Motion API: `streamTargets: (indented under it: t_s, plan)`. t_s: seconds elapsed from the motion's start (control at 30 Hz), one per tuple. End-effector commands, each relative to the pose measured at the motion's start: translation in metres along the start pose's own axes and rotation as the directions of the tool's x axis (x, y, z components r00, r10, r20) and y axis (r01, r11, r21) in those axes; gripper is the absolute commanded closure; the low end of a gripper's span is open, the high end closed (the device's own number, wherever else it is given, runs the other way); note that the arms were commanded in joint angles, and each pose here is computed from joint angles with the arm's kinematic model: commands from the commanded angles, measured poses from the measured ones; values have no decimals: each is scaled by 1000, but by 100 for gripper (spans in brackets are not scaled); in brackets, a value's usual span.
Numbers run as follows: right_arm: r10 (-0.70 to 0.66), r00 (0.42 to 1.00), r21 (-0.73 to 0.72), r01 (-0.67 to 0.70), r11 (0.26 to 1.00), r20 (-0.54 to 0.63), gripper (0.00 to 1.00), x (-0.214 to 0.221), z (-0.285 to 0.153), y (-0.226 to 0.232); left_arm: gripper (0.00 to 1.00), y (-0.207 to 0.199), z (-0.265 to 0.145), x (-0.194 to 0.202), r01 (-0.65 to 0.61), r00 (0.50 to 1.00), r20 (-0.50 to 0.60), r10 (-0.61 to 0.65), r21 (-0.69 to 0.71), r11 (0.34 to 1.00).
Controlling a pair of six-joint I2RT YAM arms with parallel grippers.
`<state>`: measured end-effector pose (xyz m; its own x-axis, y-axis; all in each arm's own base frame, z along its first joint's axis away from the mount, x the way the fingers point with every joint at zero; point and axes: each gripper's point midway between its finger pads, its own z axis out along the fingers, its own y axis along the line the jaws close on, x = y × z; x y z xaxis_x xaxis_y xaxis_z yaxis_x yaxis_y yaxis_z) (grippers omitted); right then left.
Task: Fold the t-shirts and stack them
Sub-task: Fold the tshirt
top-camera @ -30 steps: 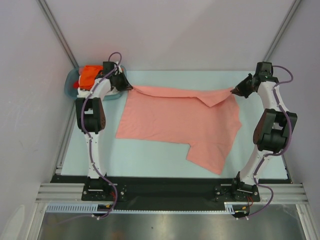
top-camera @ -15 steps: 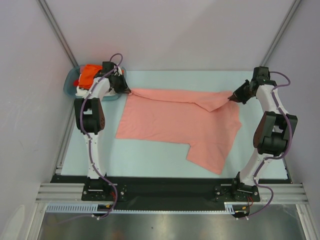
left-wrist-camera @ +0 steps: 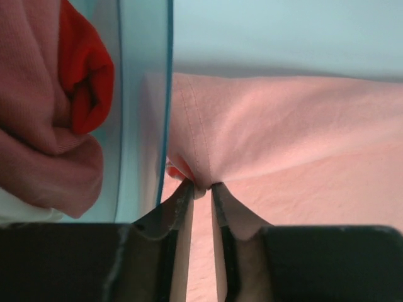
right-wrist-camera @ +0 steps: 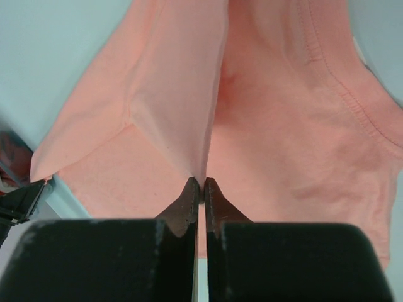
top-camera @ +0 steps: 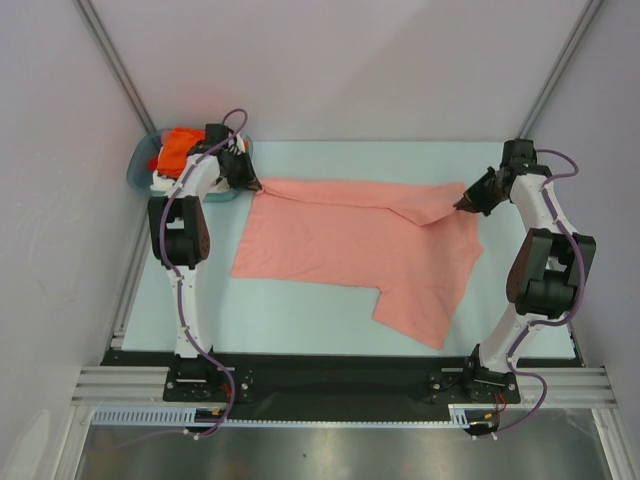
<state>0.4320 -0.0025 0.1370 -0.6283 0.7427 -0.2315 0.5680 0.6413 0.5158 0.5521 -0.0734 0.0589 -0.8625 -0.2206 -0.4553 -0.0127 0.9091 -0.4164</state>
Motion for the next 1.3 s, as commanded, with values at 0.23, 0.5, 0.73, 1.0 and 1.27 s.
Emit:
streamTargets:
  t_s: [0.23, 0.5, 0.73, 1.0, 1.27]
  plan:
    - [-84, 996, 59, 82, 995, 40, 88, 1, -21, -8, 37, 47, -41, -4, -26, 1000, 5, 28, -237, 971]
    - [-130, 987, 142, 116, 983, 92, 62, -22, -29, -30, 45, 42, -46, 7, 3, 1000, -21, -8, -238, 971]
    - [-115, 992, 155, 106, 982, 52, 46, -13, -22, -40, 35, -3, -46, 39, -19, 998, -61, 12, -124, 992]
    - [-231, 967, 173, 246, 954, -106, 39, 41, -16, -44, 39, -49, -61, 88, -73, 993, -97, 68, -42, 996]
    - [-469, 850, 46, 492, 869, -240, 44, 144, 0, -1, 55, -24, -100, 149, -117, 988, -129, 87, -243, 963]
